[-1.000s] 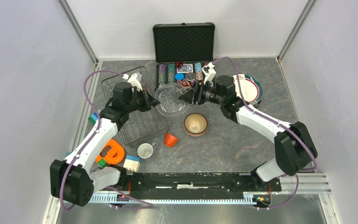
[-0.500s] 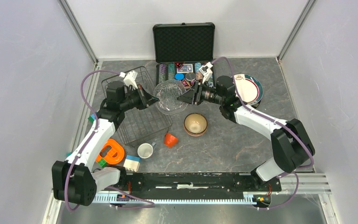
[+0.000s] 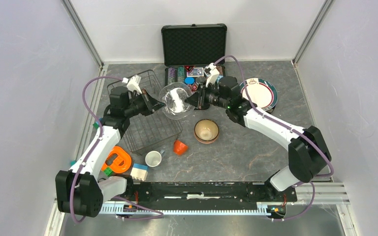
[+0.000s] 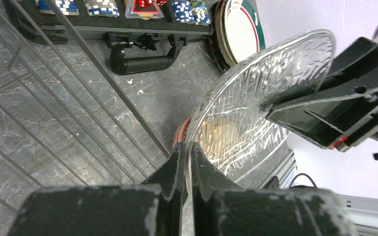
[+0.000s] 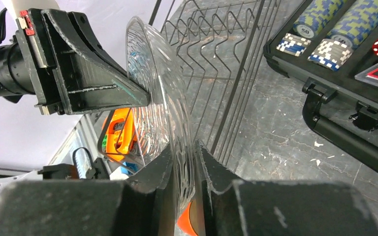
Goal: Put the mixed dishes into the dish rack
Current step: Pick up the plate at the center of the board.
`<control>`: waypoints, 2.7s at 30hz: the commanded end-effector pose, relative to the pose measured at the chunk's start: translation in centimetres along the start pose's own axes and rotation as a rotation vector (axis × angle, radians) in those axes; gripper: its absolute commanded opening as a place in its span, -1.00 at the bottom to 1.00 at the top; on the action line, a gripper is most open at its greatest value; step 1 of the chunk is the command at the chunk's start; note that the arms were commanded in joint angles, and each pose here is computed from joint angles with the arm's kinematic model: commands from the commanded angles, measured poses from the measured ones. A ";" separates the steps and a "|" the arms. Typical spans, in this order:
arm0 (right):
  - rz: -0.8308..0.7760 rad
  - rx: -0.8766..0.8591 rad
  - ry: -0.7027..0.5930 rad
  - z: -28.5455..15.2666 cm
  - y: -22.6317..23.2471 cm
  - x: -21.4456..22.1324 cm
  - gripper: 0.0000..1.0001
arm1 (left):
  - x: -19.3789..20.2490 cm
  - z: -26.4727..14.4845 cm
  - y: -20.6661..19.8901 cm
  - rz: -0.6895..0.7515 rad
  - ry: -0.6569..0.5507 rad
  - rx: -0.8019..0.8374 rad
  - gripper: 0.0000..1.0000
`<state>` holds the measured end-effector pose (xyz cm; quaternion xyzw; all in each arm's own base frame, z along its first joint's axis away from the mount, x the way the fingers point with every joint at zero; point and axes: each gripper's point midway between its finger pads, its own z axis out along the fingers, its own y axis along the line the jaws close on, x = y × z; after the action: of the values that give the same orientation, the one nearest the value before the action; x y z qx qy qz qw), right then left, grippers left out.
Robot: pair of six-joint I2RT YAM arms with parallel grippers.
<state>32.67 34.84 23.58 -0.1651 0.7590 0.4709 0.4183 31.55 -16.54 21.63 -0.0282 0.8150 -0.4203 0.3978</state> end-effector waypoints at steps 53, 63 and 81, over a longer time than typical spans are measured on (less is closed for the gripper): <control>-0.386 0.450 -0.138 12.0 5.7 -1.9 -0.90 | -6.7 -13.0 3.7 0.194 -0.395 -0.649 0.70; -0.474 0.355 -0.271 5.6 5.1 -2.8 -0.92 | -8.0 -7.6 -1.8 -0.097 -0.287 -0.365 0.89; -0.735 0.410 -0.329 4.6 5.9 -1.9 -0.96 | -6.7 -3.3 -3.1 -0.427 -0.234 -0.214 0.80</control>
<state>33.07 40.93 23.51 -0.2563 0.7050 0.1547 0.6430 32.57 -13.14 29.15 -0.2797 0.7814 -0.3935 0.3954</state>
